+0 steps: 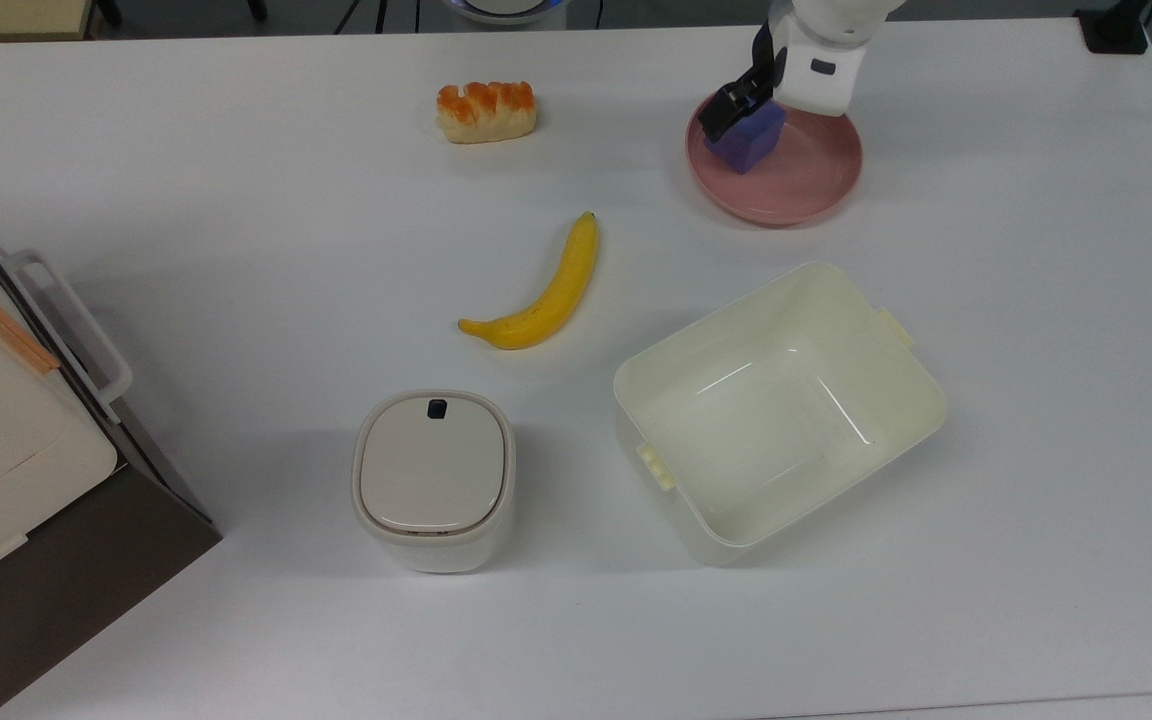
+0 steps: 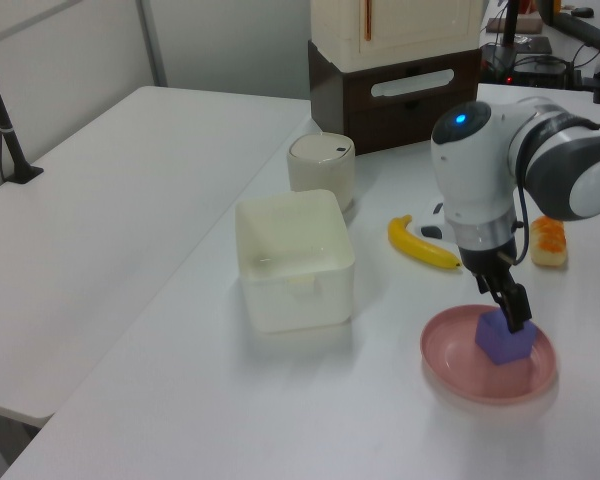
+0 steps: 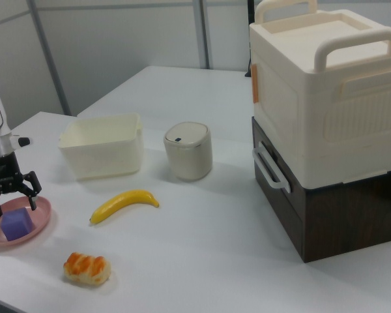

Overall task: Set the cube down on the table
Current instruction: 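Lower the gripper onto the purple cube and close on it, then lift the purple cube off the plate and carry it toward the banana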

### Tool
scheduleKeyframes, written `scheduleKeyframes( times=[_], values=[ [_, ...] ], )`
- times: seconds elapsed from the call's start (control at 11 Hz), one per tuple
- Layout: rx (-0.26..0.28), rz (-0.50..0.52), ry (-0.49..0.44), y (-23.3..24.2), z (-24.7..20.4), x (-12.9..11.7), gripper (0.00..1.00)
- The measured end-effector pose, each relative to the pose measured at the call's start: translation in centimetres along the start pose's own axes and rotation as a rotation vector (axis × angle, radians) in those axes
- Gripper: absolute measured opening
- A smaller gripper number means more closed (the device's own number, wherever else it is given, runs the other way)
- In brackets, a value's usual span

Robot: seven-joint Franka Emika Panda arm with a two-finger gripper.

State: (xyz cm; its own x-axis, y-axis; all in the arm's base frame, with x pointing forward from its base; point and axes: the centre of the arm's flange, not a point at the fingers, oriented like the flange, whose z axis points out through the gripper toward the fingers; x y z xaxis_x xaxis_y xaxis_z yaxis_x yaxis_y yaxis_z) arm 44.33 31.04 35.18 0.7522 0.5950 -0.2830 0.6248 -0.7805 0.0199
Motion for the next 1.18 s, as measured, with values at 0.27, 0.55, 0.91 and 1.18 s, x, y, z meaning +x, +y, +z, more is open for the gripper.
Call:
scheduleKeyframes(
  times=[0.27, 0.55, 0.91, 1.18],
  values=[
    [-0.003, -0.056, -0.026, -1.6, 1.3, 0.2, 1.00],
    [-0.002, -0.075, -0.036, -1.7, 2.5, 0.7, 0.82],
    [0.005, -0.077, -0.045, -0.3, -0.7, 0.0, 0.55],
    [0.026, 0.007, 0.026, 5.9, -6.3, -1.4, 0.54]
  ],
)
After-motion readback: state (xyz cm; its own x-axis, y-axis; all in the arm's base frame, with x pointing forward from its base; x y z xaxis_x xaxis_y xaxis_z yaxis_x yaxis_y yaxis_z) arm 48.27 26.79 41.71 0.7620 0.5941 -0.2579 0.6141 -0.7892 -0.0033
